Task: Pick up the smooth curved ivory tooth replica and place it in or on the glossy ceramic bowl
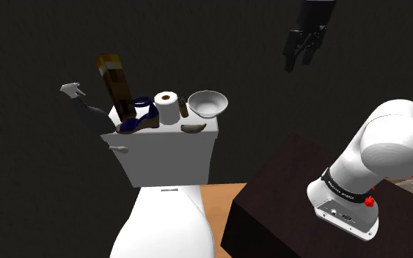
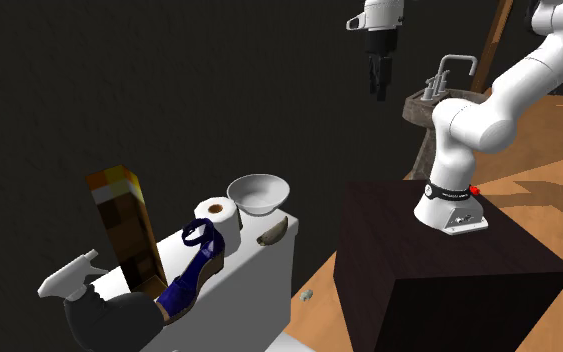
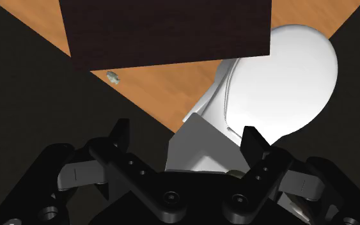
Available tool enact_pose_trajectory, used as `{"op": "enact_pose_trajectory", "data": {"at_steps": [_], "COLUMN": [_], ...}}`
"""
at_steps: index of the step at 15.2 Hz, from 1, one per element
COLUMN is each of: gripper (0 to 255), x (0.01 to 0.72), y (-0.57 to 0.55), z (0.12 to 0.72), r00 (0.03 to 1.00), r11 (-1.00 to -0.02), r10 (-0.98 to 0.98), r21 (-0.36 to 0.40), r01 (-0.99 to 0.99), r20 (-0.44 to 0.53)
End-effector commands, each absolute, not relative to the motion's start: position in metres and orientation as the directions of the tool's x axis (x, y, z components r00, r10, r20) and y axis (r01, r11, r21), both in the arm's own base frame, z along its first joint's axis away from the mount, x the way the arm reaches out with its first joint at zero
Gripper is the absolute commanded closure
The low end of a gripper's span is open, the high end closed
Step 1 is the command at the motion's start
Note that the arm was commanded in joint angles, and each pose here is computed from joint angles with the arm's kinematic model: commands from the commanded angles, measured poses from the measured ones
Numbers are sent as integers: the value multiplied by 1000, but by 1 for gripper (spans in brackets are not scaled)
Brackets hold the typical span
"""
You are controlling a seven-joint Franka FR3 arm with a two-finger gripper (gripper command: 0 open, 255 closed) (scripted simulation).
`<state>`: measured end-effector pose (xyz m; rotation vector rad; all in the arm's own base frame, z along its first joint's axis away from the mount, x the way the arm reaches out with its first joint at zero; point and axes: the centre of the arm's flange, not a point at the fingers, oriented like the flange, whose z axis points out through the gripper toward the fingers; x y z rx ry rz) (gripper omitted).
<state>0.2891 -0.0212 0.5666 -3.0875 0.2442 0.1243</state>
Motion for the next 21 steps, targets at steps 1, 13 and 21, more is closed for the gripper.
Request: {"op": "enact_pose_trajectory", "data": {"at_steps": [1,13,21], "gripper": [0,0,0], "x": [289,394,454], "y": [-21,27,76], "z": [567,462,393], "r00": [984,976,893], "r11": [-987,-975,-888], "r10": [-155,214,449], "r21": [-36,45,107], "r01": [-159,216,448], "r20": [-83,-30,-13]}}
